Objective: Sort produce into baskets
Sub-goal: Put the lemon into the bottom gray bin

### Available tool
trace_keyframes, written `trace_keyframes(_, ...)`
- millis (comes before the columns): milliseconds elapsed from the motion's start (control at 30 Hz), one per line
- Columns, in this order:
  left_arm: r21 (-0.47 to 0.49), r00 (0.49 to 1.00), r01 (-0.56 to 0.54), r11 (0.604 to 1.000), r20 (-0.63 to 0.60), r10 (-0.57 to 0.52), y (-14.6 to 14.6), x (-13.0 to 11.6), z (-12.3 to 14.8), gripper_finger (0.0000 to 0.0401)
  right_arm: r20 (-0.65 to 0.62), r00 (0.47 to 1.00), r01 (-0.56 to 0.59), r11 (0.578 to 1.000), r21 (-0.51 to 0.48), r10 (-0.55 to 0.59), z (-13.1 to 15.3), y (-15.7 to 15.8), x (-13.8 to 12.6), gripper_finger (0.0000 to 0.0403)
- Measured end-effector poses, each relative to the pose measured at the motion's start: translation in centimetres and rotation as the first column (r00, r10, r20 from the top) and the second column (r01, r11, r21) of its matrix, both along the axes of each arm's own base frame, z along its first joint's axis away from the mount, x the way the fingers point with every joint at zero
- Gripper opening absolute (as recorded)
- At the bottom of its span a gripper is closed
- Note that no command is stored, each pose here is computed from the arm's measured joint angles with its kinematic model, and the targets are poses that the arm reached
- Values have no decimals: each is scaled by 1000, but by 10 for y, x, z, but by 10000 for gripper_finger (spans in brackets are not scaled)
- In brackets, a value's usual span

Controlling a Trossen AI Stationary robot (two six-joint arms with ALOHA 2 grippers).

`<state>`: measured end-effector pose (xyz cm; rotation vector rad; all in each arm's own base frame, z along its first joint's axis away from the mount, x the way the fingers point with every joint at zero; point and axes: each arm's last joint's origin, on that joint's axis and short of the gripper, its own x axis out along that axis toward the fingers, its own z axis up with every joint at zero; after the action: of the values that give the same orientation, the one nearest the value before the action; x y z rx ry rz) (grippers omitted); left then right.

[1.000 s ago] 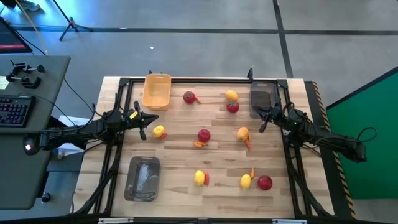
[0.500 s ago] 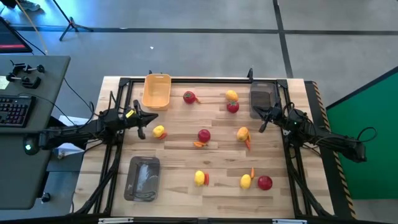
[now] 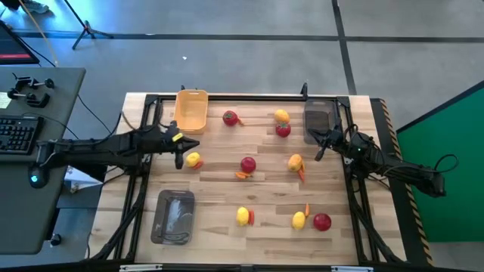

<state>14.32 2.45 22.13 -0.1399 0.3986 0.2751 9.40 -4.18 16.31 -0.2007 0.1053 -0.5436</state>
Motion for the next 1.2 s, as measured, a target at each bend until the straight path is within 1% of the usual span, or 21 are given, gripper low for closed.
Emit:
trace_keyframes(167,-78,984,-43,996,-176,29,0,11,18,39,0,1000,0,1000,0,0,0,0,0,0)
trace_keyframes(300,-122,942,-83,989,-335,38,0,17,29,76,0,1000,0,1000,0,0,0,0,0,0)
trace_keyframes(433,-138,864,-117,984,-502,32,1,20,36,119,0,1000,0,1000,0,0,0,0,0,0)
trace_keyframes(533,-152,809,-152,977,-586,34,1,25,38,153,0,1000,0,1000,0,0,0,0,0,0)
trace_keyframes(600,-175,773,-187,967,-633,35,2,28,33,176,0,1000,0,1000,0,0,0,0,0,0)
trace_keyframes(700,-228,735,-216,949,-678,5,1,37,23,211,0,1000,0,1000,0,0,0,0,0,0)
trace_keyframes(833,-234,666,-273,933,-746,8,3,51,6,252,0,1000,0,1000,0,0,0,0,0,0)
trace_keyframes(933,-230,612,-330,916,-791,22,6,59,-8,273,0,1000,0,1000,0,0,0,0,0,0)
trace_keyframes(1033,-195,553,-368,909,-832,45,8,66,-20,283,1,1000,0,1000,0,0,0,0,0,0)
trace_keyframes(1200,-96,455,-363,927,-887,86,11,73,-39,285,0,1000,0,1000,0,0,0,0,0,0)
